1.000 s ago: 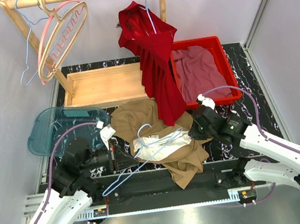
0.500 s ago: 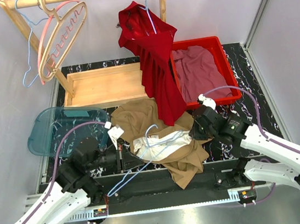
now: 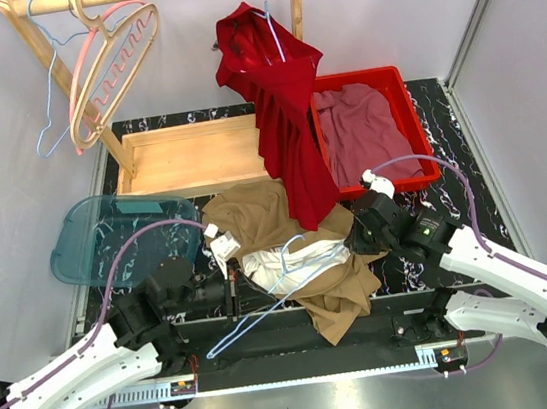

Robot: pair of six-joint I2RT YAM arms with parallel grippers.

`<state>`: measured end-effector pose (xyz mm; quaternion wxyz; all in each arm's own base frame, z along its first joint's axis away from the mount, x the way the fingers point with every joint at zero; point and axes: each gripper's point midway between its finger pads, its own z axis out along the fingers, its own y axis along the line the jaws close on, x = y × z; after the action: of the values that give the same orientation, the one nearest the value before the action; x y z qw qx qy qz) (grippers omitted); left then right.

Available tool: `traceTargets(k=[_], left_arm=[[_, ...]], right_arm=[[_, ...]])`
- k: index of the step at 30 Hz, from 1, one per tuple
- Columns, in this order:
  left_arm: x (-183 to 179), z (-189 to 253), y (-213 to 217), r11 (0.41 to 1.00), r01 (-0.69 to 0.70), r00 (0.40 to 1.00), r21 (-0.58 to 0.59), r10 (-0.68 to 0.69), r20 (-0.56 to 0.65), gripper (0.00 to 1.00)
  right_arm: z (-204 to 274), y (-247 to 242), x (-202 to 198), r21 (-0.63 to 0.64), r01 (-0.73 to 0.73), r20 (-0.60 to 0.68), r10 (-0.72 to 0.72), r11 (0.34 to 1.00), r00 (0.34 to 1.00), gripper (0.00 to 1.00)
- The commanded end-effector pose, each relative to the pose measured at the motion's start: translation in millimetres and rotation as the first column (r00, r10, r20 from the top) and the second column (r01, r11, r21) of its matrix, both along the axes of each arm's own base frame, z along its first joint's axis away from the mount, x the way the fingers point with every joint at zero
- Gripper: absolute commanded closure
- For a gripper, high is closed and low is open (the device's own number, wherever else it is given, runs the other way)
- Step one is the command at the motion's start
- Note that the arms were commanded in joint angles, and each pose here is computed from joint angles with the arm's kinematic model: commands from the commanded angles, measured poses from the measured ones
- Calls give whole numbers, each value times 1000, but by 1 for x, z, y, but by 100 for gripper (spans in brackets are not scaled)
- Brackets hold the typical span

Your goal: Place the skirt on the hanger

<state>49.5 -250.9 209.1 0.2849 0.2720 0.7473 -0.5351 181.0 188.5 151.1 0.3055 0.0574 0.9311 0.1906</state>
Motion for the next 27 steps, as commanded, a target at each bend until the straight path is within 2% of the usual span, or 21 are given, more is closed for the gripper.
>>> traceTargets(k=[1,11,27], left_arm=[[8,25,-11,995,-9,995,-99,19,99,100],[-15,14,-16,992,95,991,-83,-87,100,100],[-20,20,-12,987,109,988,-120,-94,125,100]], right_arm=[[22,0,8,35,25,54,-27,999,998,100],[24,-8,10,20,63,66,-64,998,996,100],[20,-14,9,10,83,63,-84,996,994,100]])
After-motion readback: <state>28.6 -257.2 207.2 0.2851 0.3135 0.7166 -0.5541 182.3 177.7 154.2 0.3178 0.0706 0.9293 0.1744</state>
